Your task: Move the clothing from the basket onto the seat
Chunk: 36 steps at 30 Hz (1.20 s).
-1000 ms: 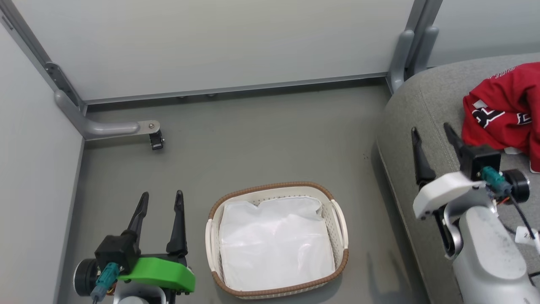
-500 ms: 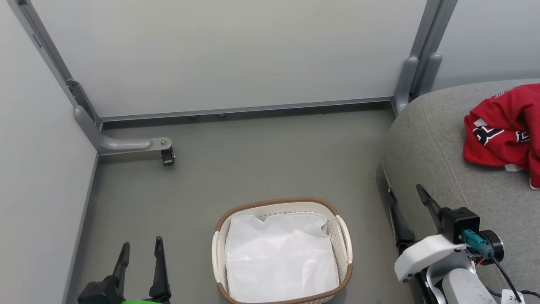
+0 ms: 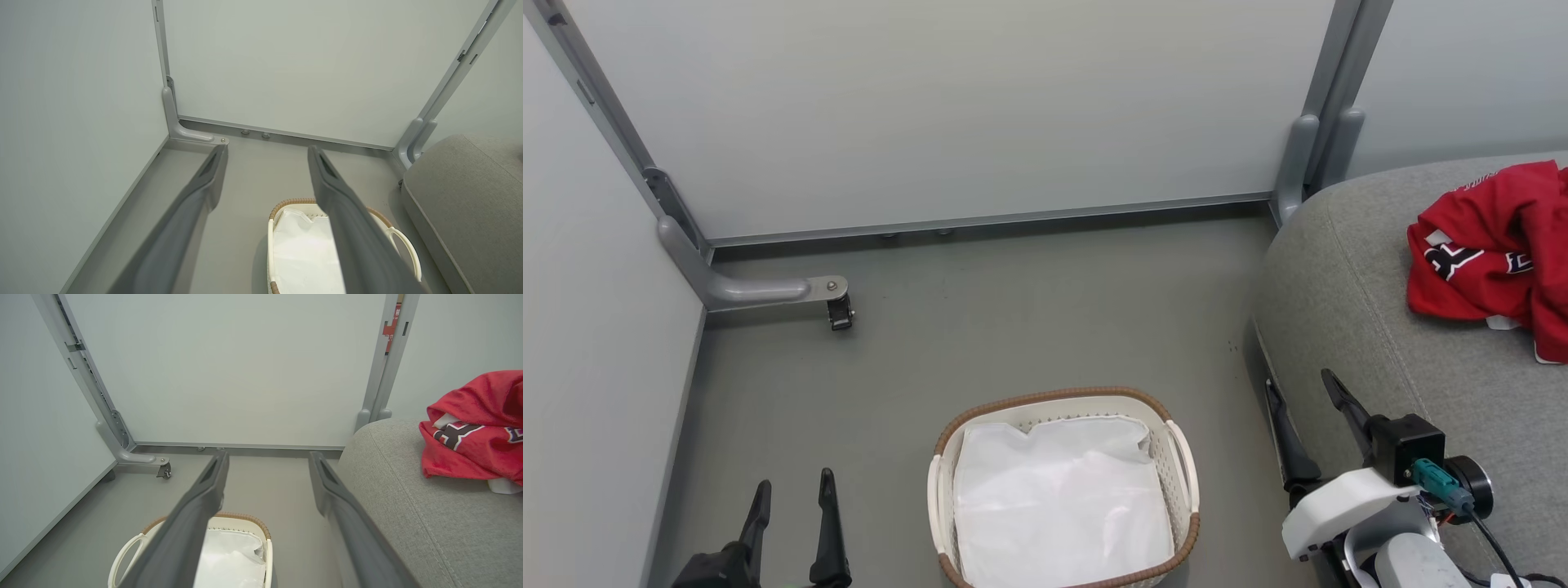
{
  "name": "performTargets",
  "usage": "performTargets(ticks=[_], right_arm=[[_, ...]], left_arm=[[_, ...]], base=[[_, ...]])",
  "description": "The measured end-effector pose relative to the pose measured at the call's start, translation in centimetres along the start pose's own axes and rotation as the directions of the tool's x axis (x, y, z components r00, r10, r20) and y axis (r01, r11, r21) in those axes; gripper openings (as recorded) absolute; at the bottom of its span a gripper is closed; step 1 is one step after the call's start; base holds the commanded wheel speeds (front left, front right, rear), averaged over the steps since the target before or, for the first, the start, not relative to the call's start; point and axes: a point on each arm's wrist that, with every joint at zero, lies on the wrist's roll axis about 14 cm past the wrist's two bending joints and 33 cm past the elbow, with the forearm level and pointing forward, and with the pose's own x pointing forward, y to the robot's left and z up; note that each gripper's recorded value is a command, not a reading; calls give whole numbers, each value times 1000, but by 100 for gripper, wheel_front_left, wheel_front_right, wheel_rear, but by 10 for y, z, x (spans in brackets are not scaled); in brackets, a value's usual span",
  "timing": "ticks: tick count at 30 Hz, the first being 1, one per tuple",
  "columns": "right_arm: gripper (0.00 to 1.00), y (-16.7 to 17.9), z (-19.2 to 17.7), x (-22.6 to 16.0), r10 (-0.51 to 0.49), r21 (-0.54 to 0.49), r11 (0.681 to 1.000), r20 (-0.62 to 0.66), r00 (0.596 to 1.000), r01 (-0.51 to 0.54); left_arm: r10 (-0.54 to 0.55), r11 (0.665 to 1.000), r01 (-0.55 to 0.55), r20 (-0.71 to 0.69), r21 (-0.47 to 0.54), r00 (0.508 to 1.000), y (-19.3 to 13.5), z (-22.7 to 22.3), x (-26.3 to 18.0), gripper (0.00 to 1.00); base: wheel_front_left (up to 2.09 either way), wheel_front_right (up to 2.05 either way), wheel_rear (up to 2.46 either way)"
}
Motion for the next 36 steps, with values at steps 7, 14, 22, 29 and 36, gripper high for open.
performTargets(ticks=[7, 14, 22, 29, 36], right_arm=[[100, 5, 0, 0, 14, 7, 1000, -1, 1000, -14], [0, 4, -24, -12, -2, 43, 999, -76, 997, 5], [0, -8, -23, -12, -57, 187, 980, -86, 995, 73], [0, -16, -21, -12, -94, 303, 946, -91, 991, 117], [0, -23, -20, -12, -123, 407, 901, -98, 988, 152]], left_arm=[[-6, 1000, 6, 5, 1, 1000, -1, 1, -1, 100], [10, 1000, -11, -41, -23, 999, 3, -12, -4, 0], [52, 986, -63, -72, -152, 996, 12, -15, -3, 0], [66, 961, -84, -75, -263, 995, 15, -11, 3, 0], [74, 926, -98, -79, -364, 994, 17, -8, 8, 0]], base=[[0, 0, 0], [0, 0, 0], [0, 0, 0], [0, 0, 0], [0, 0, 0]])
